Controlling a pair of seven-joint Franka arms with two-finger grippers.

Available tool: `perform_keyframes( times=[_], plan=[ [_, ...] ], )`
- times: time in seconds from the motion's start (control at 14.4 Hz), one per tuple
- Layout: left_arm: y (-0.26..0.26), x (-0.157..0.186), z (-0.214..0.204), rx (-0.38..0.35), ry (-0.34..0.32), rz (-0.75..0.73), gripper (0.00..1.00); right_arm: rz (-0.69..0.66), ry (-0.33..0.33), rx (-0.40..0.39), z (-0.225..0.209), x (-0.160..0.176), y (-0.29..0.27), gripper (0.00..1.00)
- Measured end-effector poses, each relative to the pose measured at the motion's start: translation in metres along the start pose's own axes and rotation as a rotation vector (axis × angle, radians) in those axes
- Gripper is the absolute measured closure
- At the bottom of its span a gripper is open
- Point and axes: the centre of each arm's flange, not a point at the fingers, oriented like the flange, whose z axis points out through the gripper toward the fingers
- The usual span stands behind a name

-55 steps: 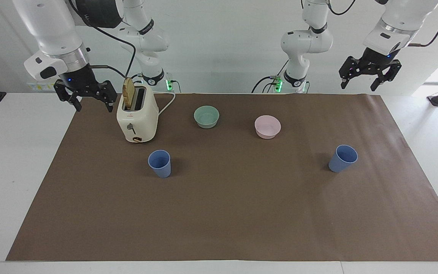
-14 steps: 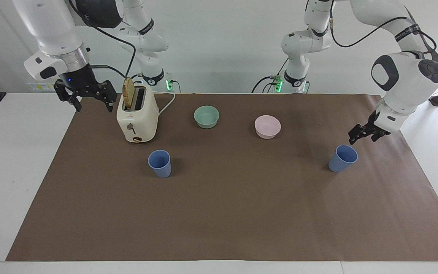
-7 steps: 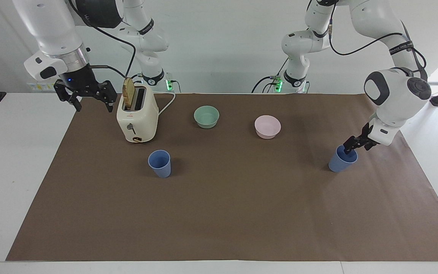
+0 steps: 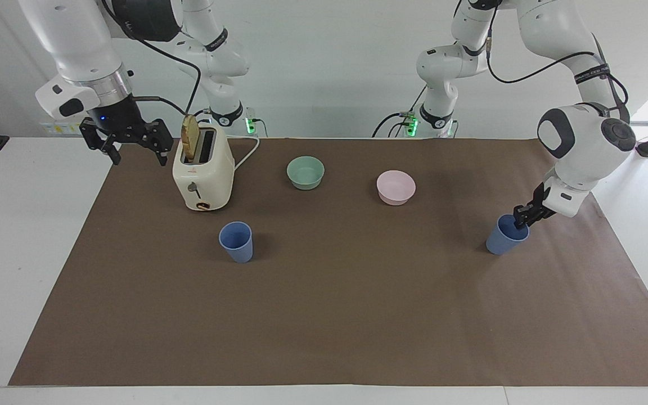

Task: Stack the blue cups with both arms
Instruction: 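Reach the left gripper to the blue cup nearest it and grasp it, then carry the blue cup with the left gripper toward the table center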

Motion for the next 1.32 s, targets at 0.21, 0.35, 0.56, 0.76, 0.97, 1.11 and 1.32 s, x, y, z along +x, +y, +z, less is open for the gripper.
perform_keyframes(
  times=[0.21,0.35,0.56,0.76,0.97,1.11,1.32],
  plan=[
    [0.005,0.005,-0.013,-0.006,0.021,0.007,0.96,0.0,0.0,0.0,0.0,0.0,0.0,0.0],
    [0.012,0.008,-0.038,-0.01,0.03,0.017,0.96,0.0,0.0,0.0,0.0,0.0,0.0,0.0],
    [0.038,0.003,-0.085,-0.036,0.035,0.044,0.96,0.0,0.0,0.0,0.0,0.0,0.0,0.0],
    [0.083,-0.008,-0.103,-0.054,0.046,0.028,0.96,0.0,0.0,0.0,0.0,0.0,0.0,0.0],
    [0.152,-0.026,-0.097,-0.06,0.029,-0.002,0.96,0.0,0.0,0.0,0.0,0.0,0.0,0.0],
    [0.2,-0.043,-0.093,-0.065,0.028,-0.026,0.96,0.0,0.0,0.0,0.0,0.0,0.0,0.0],
    [0.272,-0.065,-0.08,-0.101,0.066,-0.076,0.96,0.0,0.0,0.0,0.0,0.0,0.0,0.0]
  ],
)
